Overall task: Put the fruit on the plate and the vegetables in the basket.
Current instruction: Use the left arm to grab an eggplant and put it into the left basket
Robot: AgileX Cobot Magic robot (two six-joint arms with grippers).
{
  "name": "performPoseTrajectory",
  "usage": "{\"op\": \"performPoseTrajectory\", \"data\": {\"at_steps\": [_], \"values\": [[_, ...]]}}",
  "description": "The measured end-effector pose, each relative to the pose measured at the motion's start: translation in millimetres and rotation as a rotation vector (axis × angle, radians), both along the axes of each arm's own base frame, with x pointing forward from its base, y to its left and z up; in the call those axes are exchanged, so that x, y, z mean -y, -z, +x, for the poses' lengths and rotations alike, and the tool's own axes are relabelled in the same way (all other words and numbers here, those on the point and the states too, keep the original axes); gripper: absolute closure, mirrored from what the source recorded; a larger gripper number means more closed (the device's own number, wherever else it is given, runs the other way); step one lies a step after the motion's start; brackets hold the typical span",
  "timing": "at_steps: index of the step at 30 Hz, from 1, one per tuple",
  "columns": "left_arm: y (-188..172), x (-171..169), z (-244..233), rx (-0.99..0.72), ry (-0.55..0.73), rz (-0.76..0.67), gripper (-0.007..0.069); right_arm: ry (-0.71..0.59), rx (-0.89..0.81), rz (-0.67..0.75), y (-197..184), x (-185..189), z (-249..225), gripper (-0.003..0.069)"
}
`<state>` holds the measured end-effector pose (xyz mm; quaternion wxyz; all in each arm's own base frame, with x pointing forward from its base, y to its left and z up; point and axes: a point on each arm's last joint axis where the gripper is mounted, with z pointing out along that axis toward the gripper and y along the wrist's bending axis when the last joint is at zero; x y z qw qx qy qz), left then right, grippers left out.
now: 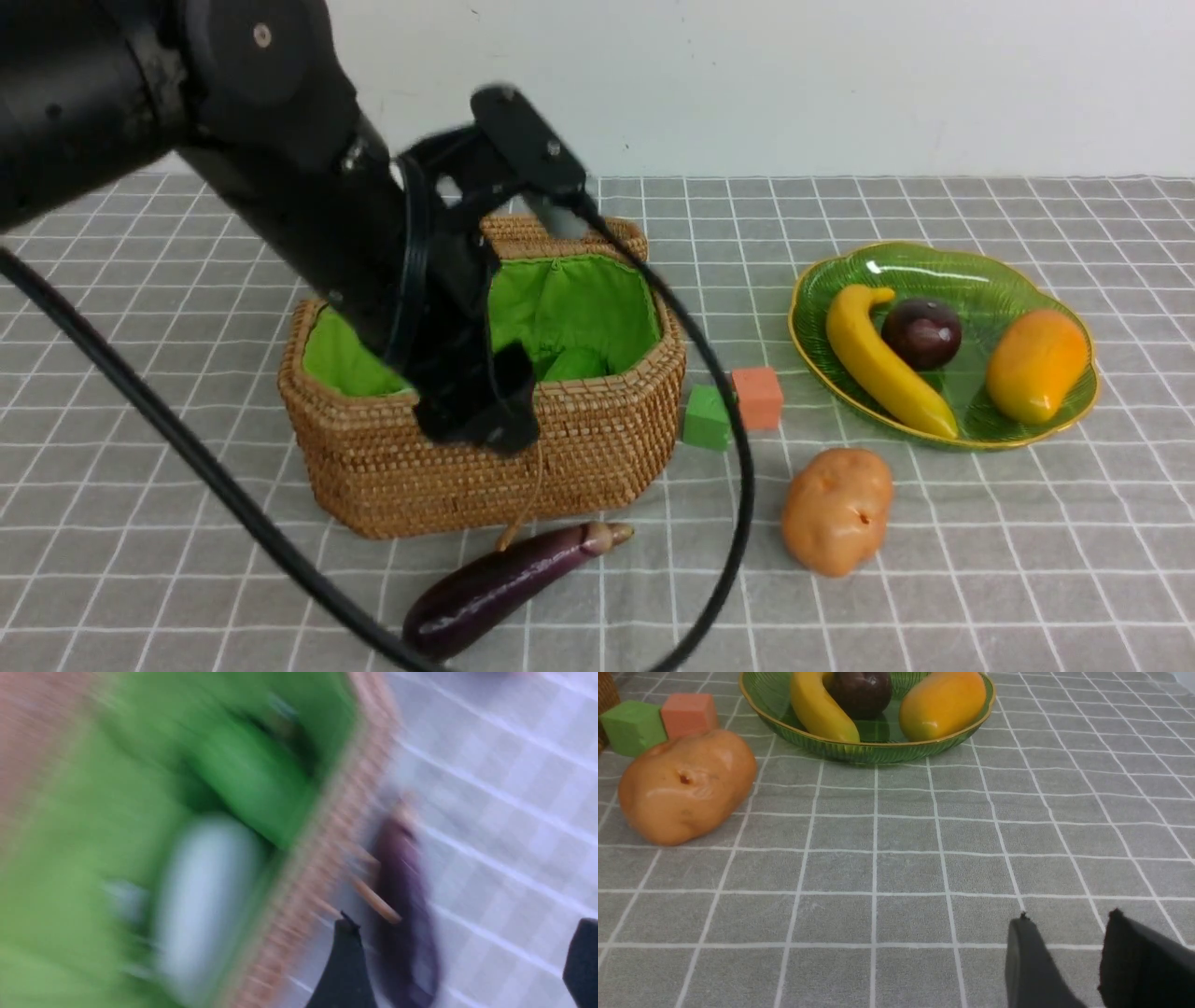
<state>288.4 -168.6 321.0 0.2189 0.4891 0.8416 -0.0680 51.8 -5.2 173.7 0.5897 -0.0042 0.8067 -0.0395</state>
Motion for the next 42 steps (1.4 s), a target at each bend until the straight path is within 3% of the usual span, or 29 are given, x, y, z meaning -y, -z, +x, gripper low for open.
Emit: {"op": "performPoseTrajectory", "data": {"at_steps": [4, 11, 22, 28, 33, 42], "values": [[49.5, -7.4, -10.0, -0.089, -0.018, 0.064, 0.0066, 0.0, 0.0, 0.0, 0.0, 0.0, 0.0, 0.0419], [84.6, -13.2, -12.8, -0.076, -0.086, 0.077, 0.0066, 0.0, 0.0, 0.0, 0.0, 0.0, 0.0, 0.0419], [153.6, -4.5, -0.4, -0.233, -0.08, 0.145, 0.0083, 0.0, 0.0, 0.0, 0.0, 0.0, 0.0, 0.0419], [150.5, -4.0, -0.7, -0.239, -0.051, 0.151, 0.0225, 0.0, 0.0, 0.0, 0.0, 0.0, 0.0, 0.0419], [129.9, -4.7, -4.5, -0.27, 0.006, 0.172, 0.0229, 0.0, 0.0, 0.0, 0.0, 0.0, 0.0, 0.0419], [35.2, -14.2, -12.5, -0.09, 0.15, 0.198, 0.0229, 0.0, 0.0, 0.0, 0.0, 0.0, 0.0, 0.0419]]}}
